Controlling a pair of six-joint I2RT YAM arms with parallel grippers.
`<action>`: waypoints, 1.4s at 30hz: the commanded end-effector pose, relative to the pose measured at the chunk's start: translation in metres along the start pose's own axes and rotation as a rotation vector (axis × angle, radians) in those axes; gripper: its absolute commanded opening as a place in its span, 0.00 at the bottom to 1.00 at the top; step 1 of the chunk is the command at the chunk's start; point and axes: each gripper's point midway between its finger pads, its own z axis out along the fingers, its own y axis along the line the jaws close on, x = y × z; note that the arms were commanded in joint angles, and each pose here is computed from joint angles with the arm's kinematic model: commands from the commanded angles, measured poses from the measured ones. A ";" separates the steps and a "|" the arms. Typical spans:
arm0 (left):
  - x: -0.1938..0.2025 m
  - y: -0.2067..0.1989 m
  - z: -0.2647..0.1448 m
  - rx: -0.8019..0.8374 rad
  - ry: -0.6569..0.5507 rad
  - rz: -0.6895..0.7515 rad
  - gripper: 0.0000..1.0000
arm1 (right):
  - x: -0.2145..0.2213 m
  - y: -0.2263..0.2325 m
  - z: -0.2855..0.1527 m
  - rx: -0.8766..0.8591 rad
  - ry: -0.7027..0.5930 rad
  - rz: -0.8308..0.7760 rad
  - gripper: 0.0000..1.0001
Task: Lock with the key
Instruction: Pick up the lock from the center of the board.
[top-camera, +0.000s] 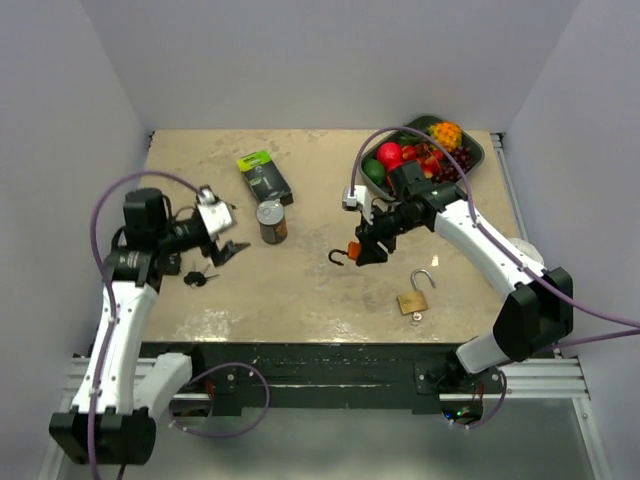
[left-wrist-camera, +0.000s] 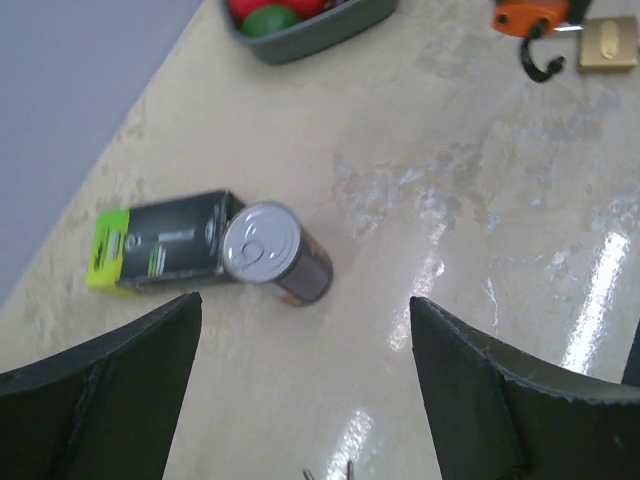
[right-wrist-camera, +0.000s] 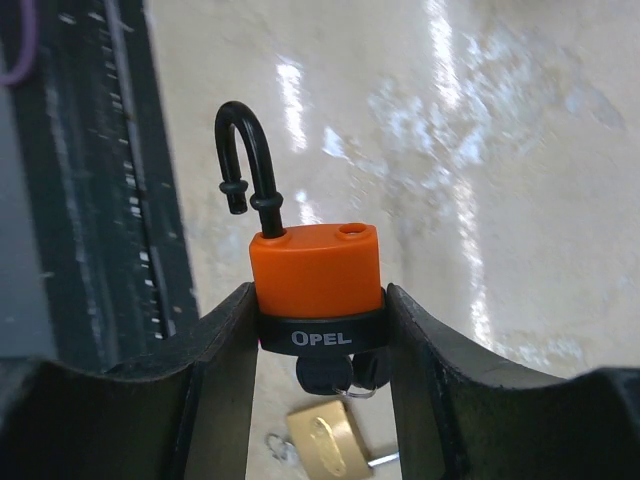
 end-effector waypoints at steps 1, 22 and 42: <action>-0.021 -0.052 0.008 0.135 -0.163 0.498 0.89 | -0.041 0.049 -0.018 -0.207 -0.148 0.075 0.00; -0.059 -0.171 0.092 0.640 -0.064 -0.536 0.64 | -0.079 0.056 -0.016 -0.073 -0.197 0.050 0.00; -0.053 -0.174 0.092 0.631 -0.053 -0.511 0.00 | -0.091 0.078 -0.016 -0.152 -0.224 0.020 0.00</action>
